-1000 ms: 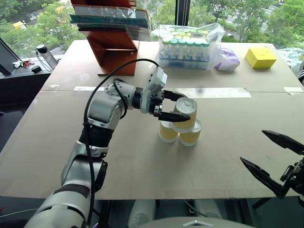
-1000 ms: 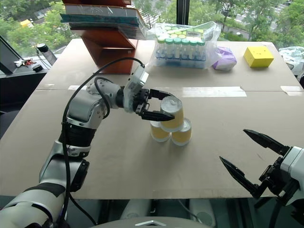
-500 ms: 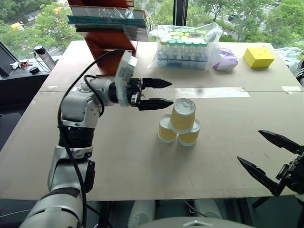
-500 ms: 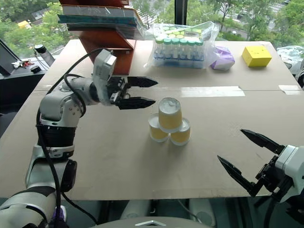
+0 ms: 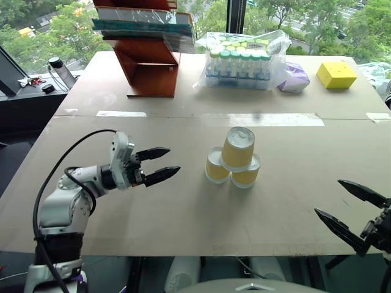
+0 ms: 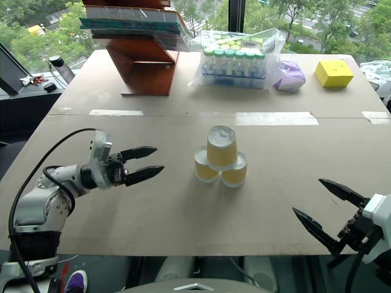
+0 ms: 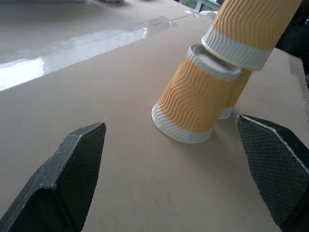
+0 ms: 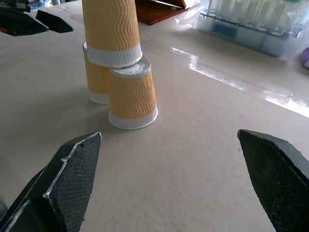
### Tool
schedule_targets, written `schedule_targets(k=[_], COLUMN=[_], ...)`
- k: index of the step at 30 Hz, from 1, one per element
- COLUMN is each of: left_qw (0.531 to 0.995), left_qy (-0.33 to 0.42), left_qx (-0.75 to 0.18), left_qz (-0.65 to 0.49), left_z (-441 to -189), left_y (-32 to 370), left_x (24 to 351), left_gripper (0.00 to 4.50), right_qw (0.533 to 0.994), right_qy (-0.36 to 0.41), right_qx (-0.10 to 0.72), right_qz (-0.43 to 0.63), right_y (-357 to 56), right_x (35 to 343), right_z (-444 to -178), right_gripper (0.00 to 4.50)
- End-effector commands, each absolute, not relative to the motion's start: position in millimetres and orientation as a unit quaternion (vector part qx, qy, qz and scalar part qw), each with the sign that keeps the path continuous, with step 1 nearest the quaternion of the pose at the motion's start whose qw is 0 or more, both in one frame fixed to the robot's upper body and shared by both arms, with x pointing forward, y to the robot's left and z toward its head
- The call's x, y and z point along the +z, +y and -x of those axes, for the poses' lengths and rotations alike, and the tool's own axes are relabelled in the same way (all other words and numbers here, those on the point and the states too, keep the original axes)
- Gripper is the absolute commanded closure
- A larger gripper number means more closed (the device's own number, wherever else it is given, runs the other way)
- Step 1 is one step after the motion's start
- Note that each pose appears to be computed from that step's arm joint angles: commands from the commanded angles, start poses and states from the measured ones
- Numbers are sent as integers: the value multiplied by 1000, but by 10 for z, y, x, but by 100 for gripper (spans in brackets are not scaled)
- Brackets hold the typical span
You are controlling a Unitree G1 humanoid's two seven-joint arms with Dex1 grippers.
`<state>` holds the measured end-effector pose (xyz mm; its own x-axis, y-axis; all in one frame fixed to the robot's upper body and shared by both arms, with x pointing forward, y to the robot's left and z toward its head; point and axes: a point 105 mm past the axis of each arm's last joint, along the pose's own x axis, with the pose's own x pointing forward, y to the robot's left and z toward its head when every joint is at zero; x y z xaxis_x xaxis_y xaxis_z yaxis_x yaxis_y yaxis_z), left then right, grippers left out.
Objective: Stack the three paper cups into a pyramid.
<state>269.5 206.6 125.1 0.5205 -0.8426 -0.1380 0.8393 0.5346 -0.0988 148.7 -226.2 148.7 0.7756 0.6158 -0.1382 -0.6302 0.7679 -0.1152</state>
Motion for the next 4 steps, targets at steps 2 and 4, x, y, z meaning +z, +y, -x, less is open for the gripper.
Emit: schedule_targets(k=[2, 4], left_qw=[885, 891], left_qy=[61, 76], left_qx=[-461, -446], left_qz=[-29, -23], left_z=[-2547, -2475], left_y=[2132, 2177], left_x=[1366, 1306], left_gripper=[4, 4], right_qw=[942, 945], right_qy=[52, 56], right_qx=[318, 311], right_qz=[94, 90], right_y=[-2426, -2468], right_x=[1481, 1444], right_z=[-1388, -1374], right_gripper=[0, 0])
